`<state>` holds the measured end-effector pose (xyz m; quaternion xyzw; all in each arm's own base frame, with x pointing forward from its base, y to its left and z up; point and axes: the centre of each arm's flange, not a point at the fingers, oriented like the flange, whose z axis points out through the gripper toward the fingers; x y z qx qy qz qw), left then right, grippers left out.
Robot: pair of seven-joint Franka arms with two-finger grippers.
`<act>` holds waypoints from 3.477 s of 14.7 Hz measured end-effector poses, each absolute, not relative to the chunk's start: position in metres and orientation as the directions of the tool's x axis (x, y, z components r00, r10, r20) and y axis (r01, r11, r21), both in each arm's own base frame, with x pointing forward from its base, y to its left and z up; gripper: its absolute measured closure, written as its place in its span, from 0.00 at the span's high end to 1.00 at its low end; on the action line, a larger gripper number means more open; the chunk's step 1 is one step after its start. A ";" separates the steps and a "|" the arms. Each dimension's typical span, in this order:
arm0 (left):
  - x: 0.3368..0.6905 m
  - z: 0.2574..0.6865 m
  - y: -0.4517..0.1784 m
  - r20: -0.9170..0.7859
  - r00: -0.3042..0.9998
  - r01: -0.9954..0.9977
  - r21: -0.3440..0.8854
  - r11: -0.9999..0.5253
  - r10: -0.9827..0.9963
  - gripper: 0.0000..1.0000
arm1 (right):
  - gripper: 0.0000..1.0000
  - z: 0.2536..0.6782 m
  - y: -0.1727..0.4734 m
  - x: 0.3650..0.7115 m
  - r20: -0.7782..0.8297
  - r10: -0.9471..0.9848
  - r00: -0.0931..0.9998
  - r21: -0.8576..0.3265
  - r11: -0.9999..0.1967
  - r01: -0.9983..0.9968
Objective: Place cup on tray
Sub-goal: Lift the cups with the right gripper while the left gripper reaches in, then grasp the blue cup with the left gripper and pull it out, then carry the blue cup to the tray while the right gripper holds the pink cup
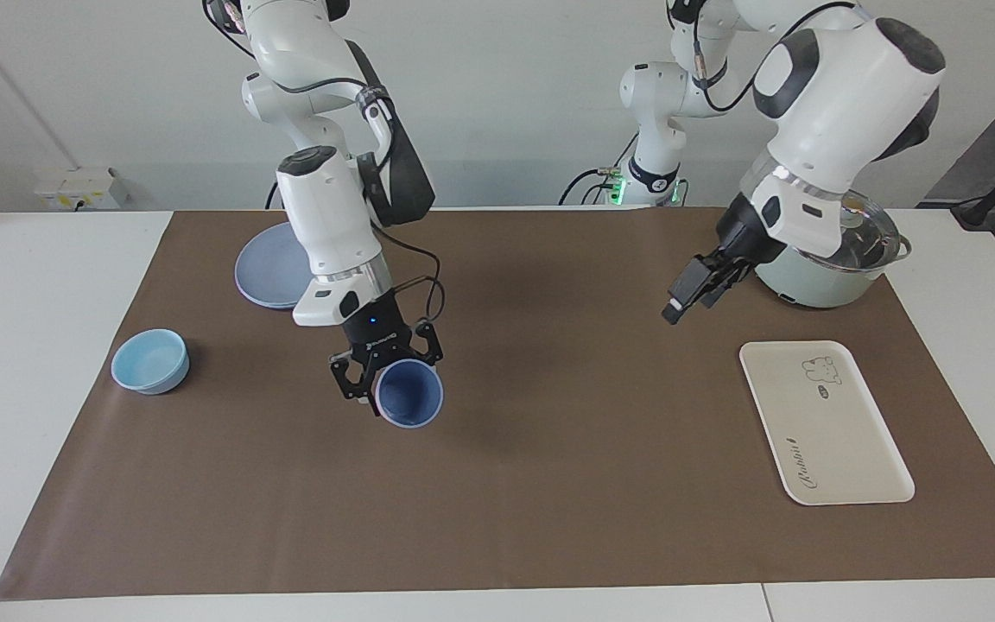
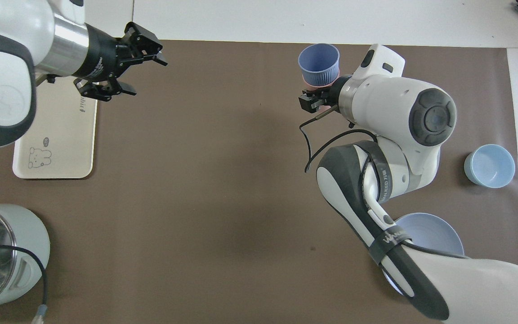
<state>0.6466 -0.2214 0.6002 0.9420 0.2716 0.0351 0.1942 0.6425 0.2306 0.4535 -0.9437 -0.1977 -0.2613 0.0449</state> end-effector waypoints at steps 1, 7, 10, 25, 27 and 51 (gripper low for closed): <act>0.651 0.593 -0.245 -0.039 0.832 0.517 0.413 -0.750 0.553 0.86 | 0.82 0.452 0.244 0.637 0.501 0.358 0.788 0.041 -0.919 0.391; 0.644 0.576 -0.330 -0.063 0.817 0.517 0.520 -0.680 0.574 0.79 | 0.82 0.441 0.294 0.612 0.457 0.365 0.811 0.104 -0.928 0.358; 0.645 0.539 -0.360 -0.071 0.828 0.509 0.511 -0.693 0.556 0.77 | 0.82 0.439 0.296 0.610 0.441 0.372 0.817 0.109 -0.925 0.363; 0.623 0.491 -0.409 -0.042 0.905 0.390 0.482 -0.784 0.424 0.08 | 0.82 0.436 0.300 0.606 0.423 0.412 0.807 0.151 -0.910 0.385; 0.624 0.492 -0.408 -0.044 0.906 0.389 0.480 -0.786 0.421 0.08 | 0.82 0.436 0.301 0.606 0.423 0.413 0.806 0.151 -0.910 0.386; 0.638 0.488 0.173 0.411 0.877 0.234 0.089 -0.968 0.250 0.07 | 0.82 0.457 0.108 0.680 0.623 0.225 0.749 -0.134 -0.913 0.385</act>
